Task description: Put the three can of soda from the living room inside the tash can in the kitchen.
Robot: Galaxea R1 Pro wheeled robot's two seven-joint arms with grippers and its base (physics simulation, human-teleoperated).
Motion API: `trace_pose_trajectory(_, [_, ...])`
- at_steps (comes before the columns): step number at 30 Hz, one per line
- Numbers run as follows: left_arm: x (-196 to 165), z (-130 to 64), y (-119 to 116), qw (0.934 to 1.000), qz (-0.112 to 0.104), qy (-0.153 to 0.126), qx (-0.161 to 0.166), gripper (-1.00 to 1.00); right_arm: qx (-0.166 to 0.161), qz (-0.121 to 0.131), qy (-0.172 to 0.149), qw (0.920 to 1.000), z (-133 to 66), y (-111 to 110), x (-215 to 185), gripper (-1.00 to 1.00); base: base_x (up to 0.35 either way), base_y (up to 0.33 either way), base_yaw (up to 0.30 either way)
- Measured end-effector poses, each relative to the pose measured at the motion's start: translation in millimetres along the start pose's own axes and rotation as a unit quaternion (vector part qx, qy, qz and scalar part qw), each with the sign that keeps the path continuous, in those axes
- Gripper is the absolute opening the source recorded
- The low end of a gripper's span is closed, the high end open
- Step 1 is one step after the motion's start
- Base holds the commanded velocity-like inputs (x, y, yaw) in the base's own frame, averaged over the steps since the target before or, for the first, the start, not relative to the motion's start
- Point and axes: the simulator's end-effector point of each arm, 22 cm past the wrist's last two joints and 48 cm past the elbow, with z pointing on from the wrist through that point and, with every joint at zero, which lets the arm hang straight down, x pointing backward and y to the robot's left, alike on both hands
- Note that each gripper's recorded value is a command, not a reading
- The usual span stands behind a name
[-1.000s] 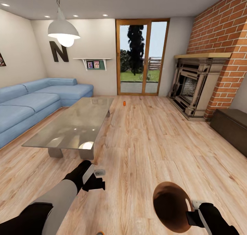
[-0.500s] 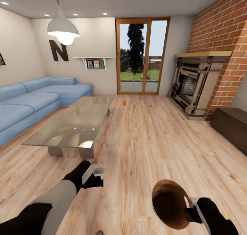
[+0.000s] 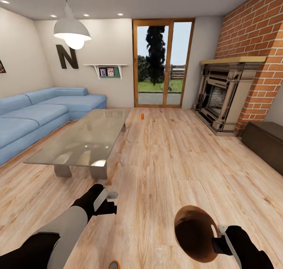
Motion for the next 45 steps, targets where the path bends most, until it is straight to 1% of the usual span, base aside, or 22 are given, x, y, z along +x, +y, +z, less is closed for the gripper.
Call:
trace_pose_trajectory(3, [1, 5.9, 1, 1.0000, 0.000, -0.002, -0.001, 1.00, 0.005, 0.000, -0.005, 1.0000, 0.5, -4, -7, -1.00, 0.000, 0.000, 0.000])
trace_pose_trajectory(5, [0, 6.0, 1, 1.0000, -0.001, -0.005, -0.002, 1.00, 0.006, 0.004, 0.002, 1.0000, -5.3, -6, -16, -1.00, 0.000, 0.000, 0.000])
trace_pose_trajectory(6, [-1, 6.0, 1, 1.0000, -0.001, -0.007, -0.002, 1.00, 0.007, 0.007, 0.005, 0.9999, -10.8, -7, -26, -1.00, 0.000, 0.000, 0.000])
trace_pose_trajectory(8, [-1, 6.0, 1, 1.0000, -0.001, -0.008, -0.002, 1.00, 0.005, 0.016, -0.006, 0.9998, -24.9, -10, -54, -1.00, 0.000, 0.000, 0.000])
trace_pose_trajectory(10, [-1, 5.8, 1, 1.0000, -0.001, -0.009, -0.003, 1.00, 0.010, 0.021, -0.029, 0.9993, -43.1, -17, -86, -1.00, 0.000, 0.000, 0.000])
trace_pose_trajectory(11, [-1, 5.8, 1, 1.0000, -0.001, -0.009, -0.003, 1.00, 0.011, 0.023, -0.029, 0.9993, -47.8, -19, -93, -1.00, 0.000, 0.000, 0.000])
trace_pose_trajectory(13, [-2, 6.0, 1, 1.0000, -0.001, -0.009, -0.003, 1.00, 0.016, 0.028, -0.015, 0.9994, -59.1, -25, -111, -1.00, 0.000, 0.000, 0.000])
trace_pose_trajectory(15, [-2, 6.0, 1, 1.0000, -0.001, -0.009, -0.003, 1.00, 0.028, 0.026, -0.038, 0.9986, -77.6, -32, -138, -1.00, 0.000, 0.000, 0.000])
trace_pose_trajectory(17, [-2, 5.8, 1, 0.9999, -0.001, -0.010, -0.003, 1.00, 0.038, 0.026, -0.071, 0.9964, -102.0, -38, -172, -1.00, 0.000, 0.000, 0.000])
trace_pose_trajectory(20, [-2, 6.0, 1, 1.0000, -0.001, -0.009, -0.003, 1.00, 0.037, 0.028, -0.078, 0.9959, -112.1, -38, -191, -1.00, 0.000, 0.000, 0.000])
trace_pose_trajectory(22, [-2, 6.0, 1, 1.0000, -0.001, -0.009, -0.003, 1.00, 0.042, 0.027, -0.093, 0.9944, -126.7, -38, -211, -1.00, 0.000, 0.000, 0.000])
trace_pose_trajectory(23, [-2, 5.9, 1, 0.9999, -0.001, -0.010, -0.003, 1.00, 0.040, 0.028, -0.108, 0.9929, -136.5, -38, -223, -1.00, 0.000, 0.000, 0.000])
trace_pose_trajectory(24, [-2, 5.7, 1, 0.9999, -0.001, -0.010, -0.003, 1.00, 0.035, 0.031, -0.116, 0.9922, -142.0, -36, -229, -1.00, 0.000, 0.000, 0.000])
trace_pose_trajectory(26, [-2, 6.0, 1, 0.9999, 0.000, -0.009, -0.003, 1.00, 0.030, 0.032, -0.117, 0.9922, -143.2, -33, -232, -1.00, 0.000, 0.000, 0.000])
trace_pose_trajectory(30, [-2, 5.9, 1, 0.9999, 0.000, -0.010, -0.005, 1.00, 0.042, 0.031, -0.119, 0.9915, -147.5, -40, -237, -1.00, 0.000, 0.000, 0.000])
trace_pose_trajectory(34, [-2, 5.8, 2, 0.9999, 0.000, -0.010, -0.006, 1.00, 0.032, 0.032, -0.119, 0.9918, -147.1, -33, -238, -1.00, 0.000, 0.000, 0.000])
trace_pose_trajectory(40, [-4, 5.8, 5, 0.9998, -0.001, -0.016, -0.013, 1.00, 0.039, 0.025, -0.119, 0.9919, -147.3, -33, -238, -1.00, 0.000, 0.000, 0.000])
trace_pose_trajectory(45, [-6, 5.7, 7, 0.9996, -0.002, -0.019, -0.019, 1.00, 0.034, 0.026, -0.119, 0.9920, -147.1, -30, -238, -1.00, 0.000, 0.000, 0.000])
